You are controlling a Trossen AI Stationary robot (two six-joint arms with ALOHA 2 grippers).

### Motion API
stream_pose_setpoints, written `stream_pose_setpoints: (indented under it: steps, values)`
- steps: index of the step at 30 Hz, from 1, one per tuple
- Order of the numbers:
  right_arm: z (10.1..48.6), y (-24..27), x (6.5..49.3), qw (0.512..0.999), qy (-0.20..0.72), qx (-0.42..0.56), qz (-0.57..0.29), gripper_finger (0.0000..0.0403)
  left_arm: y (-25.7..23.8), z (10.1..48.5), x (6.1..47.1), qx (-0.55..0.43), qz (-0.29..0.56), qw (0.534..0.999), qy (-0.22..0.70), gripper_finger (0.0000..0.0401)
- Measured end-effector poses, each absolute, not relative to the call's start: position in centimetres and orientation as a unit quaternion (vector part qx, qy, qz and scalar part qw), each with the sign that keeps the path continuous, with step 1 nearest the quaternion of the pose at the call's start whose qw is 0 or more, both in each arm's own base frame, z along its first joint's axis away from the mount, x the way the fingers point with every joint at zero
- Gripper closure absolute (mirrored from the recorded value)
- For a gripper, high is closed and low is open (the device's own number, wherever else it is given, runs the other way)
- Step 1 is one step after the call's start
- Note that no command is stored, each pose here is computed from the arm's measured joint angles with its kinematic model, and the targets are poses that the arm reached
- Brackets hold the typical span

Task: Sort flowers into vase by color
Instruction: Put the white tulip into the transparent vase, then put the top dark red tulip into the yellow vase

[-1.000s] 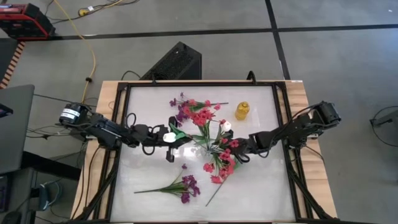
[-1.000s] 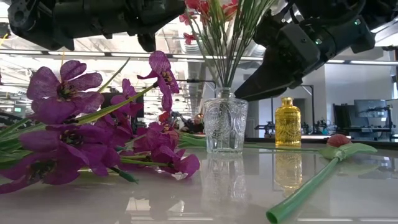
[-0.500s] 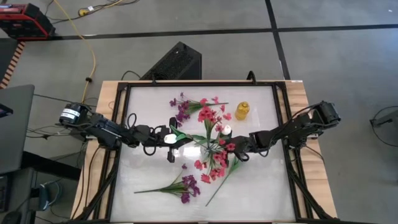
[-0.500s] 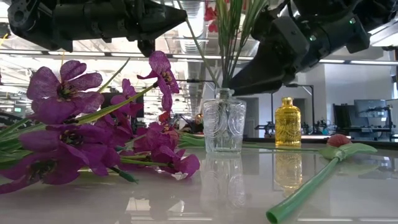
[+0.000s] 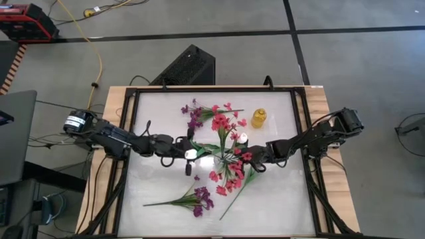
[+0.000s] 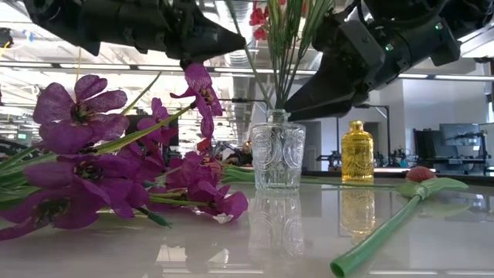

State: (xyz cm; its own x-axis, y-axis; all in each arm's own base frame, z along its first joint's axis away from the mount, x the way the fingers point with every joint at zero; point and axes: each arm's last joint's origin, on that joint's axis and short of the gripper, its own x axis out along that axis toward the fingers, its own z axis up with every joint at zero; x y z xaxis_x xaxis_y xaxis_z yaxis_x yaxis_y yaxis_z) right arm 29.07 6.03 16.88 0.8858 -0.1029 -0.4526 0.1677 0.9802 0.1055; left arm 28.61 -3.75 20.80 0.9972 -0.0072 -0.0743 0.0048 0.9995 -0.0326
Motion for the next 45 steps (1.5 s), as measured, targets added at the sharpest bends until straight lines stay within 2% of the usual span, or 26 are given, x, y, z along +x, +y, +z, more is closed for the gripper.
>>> stream_pose_setpoints:
  steps: [6,16,34,38,45]
  values:
    - [16.9,6.0,29.1,0.968,0.226,0.079,-0.071,0.0159,-3.8,20.8,29.2,-0.011,-0.002,0.996,0.09,0.0401]
    - [15.8,6.8,29.9,0.973,0.207,0.082,-0.06,0.0159,-3.9,20.1,29.1,-0.023,-0.008,0.992,0.127,0.0401]
    - [16.2,7.3,29.5,0.973,0.213,0.076,-0.051,0.0159,-3.9,20.1,29.1,-0.015,-0.015,0.991,0.129,0.0401]
    - [16.4,7.3,29.6,0.975,0.201,0.079,-0.049,0.0159,-3.9,20.1,28.3,-0.003,-0.043,0.984,0.171,0.0401]
    - [16.7,7.4,29.7,0.977,0.188,0.084,-0.048,0.0159,-3.4,21.5,25.6,0.008,-0.019,0.972,0.233,0.0401]
